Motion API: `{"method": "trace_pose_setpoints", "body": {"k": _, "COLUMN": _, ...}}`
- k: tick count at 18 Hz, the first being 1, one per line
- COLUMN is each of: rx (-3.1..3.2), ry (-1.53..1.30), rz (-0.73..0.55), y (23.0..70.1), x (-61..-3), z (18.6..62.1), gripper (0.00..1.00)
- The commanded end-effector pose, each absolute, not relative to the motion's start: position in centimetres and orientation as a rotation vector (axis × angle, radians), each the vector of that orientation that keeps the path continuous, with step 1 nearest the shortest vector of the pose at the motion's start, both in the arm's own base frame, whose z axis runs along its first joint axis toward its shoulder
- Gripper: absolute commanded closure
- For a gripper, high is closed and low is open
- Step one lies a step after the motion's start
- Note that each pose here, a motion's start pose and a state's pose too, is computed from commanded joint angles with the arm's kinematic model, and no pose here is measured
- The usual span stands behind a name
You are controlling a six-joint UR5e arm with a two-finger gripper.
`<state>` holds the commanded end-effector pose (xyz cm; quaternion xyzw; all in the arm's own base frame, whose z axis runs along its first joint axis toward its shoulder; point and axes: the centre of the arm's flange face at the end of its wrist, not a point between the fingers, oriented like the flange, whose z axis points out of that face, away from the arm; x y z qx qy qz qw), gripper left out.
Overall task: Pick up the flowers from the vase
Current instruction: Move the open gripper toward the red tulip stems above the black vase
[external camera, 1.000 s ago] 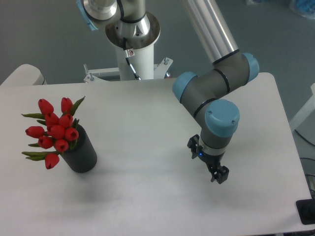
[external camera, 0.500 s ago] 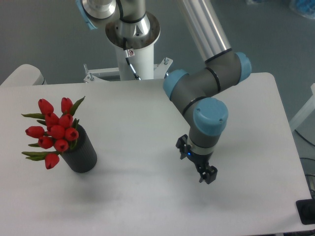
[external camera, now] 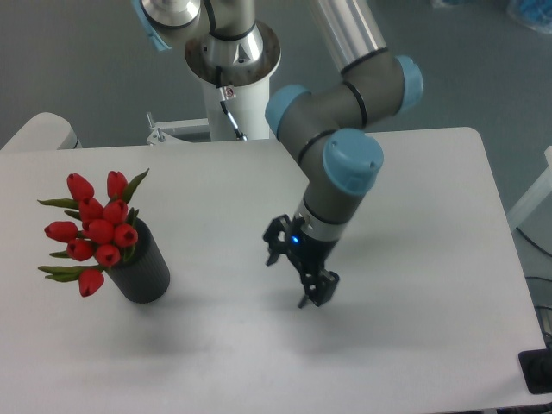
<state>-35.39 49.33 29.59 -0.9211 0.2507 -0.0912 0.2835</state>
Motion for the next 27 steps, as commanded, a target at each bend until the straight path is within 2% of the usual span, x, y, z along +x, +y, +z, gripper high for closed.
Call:
{"method": "trace_pose_setpoints", "body": {"k": 4, "rx": -2.262, "ry": 0.587, "rz": -0.346, "y": 48.1, "x": -32.2, "z": 31.4, "gripper": 0.0}}
{"method": "trace_pose_setpoints", "body": {"k": 10, "rx": -2.224, "ry": 0.555, "rz": -0.407, "y": 47.5, "x": -29.8, "z": 31.1, "gripper": 0.0}}
{"method": "trace_pose_setpoints", "body": {"k": 19, "rx": -2.05, "ry": 0.487, "rz": -0.559, "y": 49.6, "x": -25.4, "z": 33.0, "gripper": 0.0}}
{"method": "trace_pose_setpoints", "body": {"k": 27, "rx": -2.056, "ry": 0.525, "rz": -0.639, "y": 51.4, "x": -21.8, "z": 31.7, "gripper": 0.0}}
